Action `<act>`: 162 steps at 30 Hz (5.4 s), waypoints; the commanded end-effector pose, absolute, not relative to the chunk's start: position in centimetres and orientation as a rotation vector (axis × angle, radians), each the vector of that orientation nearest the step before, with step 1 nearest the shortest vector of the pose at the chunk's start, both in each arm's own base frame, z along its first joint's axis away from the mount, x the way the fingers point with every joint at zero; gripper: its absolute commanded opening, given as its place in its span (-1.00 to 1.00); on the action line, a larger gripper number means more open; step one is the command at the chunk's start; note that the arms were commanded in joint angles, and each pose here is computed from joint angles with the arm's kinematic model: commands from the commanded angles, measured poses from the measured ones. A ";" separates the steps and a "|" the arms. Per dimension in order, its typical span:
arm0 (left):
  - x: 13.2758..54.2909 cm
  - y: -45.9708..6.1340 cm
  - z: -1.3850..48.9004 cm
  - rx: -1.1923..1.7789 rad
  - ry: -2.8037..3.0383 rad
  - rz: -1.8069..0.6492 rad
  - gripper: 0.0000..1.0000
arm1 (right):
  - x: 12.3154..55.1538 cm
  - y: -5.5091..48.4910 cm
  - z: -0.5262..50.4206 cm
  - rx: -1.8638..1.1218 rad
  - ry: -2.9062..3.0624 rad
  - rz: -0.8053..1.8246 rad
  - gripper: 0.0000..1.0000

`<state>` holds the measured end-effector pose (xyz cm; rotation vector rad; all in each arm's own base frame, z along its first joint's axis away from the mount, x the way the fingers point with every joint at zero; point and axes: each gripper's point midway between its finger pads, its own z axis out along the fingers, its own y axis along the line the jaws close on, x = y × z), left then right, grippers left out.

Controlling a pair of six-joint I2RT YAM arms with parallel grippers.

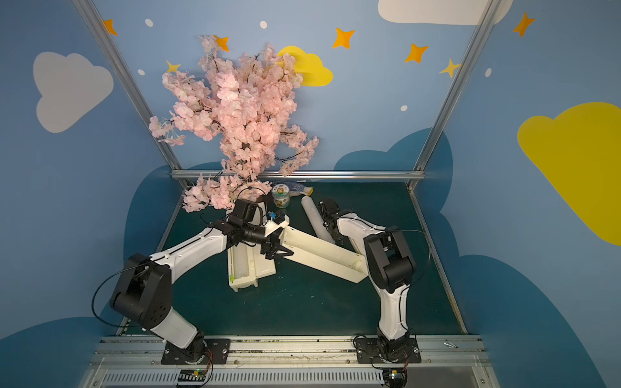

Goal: Put plastic wrap rolls into dispensers
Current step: Place the lid at the center of the board, then place the plastic wrap cutting box at the center of the board, then pick up the plastic wrap from the center of the board, then place the plastic wrap into the plastic wrap cutting box.

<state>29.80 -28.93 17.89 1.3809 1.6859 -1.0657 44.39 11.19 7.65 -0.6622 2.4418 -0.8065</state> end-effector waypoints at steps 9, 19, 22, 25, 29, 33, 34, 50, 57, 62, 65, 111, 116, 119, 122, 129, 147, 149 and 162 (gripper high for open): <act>28.3 -29.6 14.5 1.382 1.767 -0.983 -0.22 | 42.7 14.3 14.0 -0.782 2.367 -0.394 0.66; 28.6 -29.4 11.7 1.400 1.792 -0.883 -0.21 | 31.5 23.1 15.9 -1.439 2.157 0.538 0.29; 28.6 -29.5 11.6 1.422 1.770 -0.843 -0.21 | 30.2 24.2 15.6 -1.454 2.204 0.703 0.15; 28.6 -29.4 11.2 1.444 1.776 -0.812 -0.21 | 29.0 25.1 15.7 -1.495 2.212 0.852 0.03; 28.5 -29.3 10.9 1.464 1.780 -0.799 -0.21 | 28.5 25.3 15.9 -1.510 2.177 0.884 0.03; 28.6 -29.3 11.0 1.472 1.783 -0.786 -0.21 | 28.2 24.6 16.2 -1.508 2.167 0.849 0.03; 28.5 -29.2 10.9 1.476 1.790 -0.785 -0.21 | 28.1 24.3 16.5 -1.504 2.160 0.841 0.03; 27.5 -29.4 10.9 1.548 1.752 -0.750 -0.21 | 30.5 24.8 13.1 -1.478 2.188 0.691 -0.17; 27.6 -29.4 11.1 1.542 1.748 -0.723 -0.16 | 29.5 25.3 13.6 -1.564 2.079 0.740 -0.20; 28.5 -29.6 11.9 1.502 1.756 -0.700 -0.03 | 27.9 25.9 11.1 -1.669 2.223 0.768 -0.68; 28.7 -29.5 11.7 1.495 1.780 -0.700 0.25 | 27.9 26.2 10.9 -1.643 2.219 0.792 -0.77; 37.3 -23.5 22.1 0.890 1.809 -0.566 1.00 | 43.3 22.8 6.9 -0.879 2.866 0.229 0.66; 37.9 -23.2 21.5 0.877 1.848 -0.539 1.00 | 44.1 23.7 5.4 -0.876 2.924 0.176 0.66; 38.2 -23.1 21.0 0.872 1.873 -0.530 1.00 | 44.3 24.0 4.6 -0.887 2.939 0.122 0.54; 38.1 -23.1 20.8 0.886 1.873 -0.527 1.00 | 44.2 24.0 4.0 -0.897 2.956 0.111 0.27; 37.6 -22.9 20.7 0.918 1.852 -0.493 1.00 | 44.2 24.2 4.3 -0.955 2.928 0.135 -0.32; 38.3 -21.2 21.5 0.819 1.832 -0.446 1.00 | 39.4 22.1 18.8 -1.148 2.586 0.197 -0.67; 38.6 -20.8 21.6 0.785 1.838 -0.471 1.00 | 36.6 22.1 18.8 -1.231 2.557 0.212 -0.66; 38.7 -20.8 21.9 0.763 1.830 -0.561 1.00 | 27.1 22.6 16.1 -1.464 2.442 0.292 -0.65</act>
